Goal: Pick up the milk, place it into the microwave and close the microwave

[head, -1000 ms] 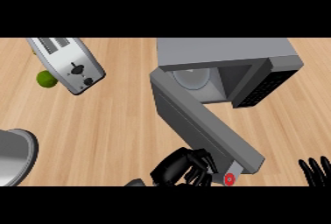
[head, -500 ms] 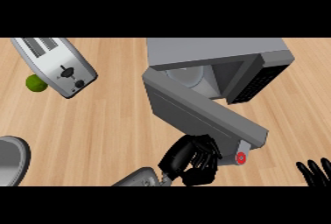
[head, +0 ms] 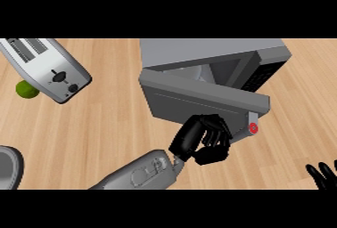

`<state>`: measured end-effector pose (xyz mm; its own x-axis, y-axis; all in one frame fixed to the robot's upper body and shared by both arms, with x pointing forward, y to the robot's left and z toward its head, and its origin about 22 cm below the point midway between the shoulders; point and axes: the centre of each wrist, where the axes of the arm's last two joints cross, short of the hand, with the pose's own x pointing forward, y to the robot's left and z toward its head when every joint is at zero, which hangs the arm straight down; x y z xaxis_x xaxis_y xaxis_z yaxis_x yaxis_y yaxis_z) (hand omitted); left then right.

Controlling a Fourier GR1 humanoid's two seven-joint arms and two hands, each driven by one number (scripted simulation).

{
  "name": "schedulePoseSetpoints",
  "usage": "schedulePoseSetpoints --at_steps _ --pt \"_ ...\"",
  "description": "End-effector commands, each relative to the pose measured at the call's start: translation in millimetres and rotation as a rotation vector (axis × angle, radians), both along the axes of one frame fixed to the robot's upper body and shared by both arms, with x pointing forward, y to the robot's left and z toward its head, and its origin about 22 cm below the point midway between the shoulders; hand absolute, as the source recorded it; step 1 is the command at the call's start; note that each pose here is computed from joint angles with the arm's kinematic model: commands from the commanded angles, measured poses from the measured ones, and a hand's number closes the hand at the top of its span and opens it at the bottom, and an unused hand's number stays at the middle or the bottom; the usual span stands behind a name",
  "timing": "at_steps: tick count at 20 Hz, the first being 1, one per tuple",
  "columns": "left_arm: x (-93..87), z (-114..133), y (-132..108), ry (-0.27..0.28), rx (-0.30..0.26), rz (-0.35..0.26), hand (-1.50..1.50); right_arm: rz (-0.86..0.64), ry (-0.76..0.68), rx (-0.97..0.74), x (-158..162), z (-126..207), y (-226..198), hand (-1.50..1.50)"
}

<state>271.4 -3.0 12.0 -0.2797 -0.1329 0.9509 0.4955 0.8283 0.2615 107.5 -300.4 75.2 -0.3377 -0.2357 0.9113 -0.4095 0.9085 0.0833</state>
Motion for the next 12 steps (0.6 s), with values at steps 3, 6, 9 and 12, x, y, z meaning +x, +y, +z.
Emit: schedulePoseSetpoints --at_steps 3,6,9,12 --pt "27.6 20 -6 -0.028 -0.044 0.057 1.50 0.014 -0.001 -0.002 3 14 3 -1.50" --pt "42.2 31 -7 -0.013 -0.070 0.086 1.50 0.005 0.014 -0.019 5 18 2 -1.50" --pt "52.0 27 -2 0.012 -0.091 0.108 1.50 0.013 0.016 -0.015 4 20 2 -1.50" --pt "61.0 35 -3 0.012 -0.117 0.136 1.50 0.017 0.004 -0.002 6 25 4 -1.50"
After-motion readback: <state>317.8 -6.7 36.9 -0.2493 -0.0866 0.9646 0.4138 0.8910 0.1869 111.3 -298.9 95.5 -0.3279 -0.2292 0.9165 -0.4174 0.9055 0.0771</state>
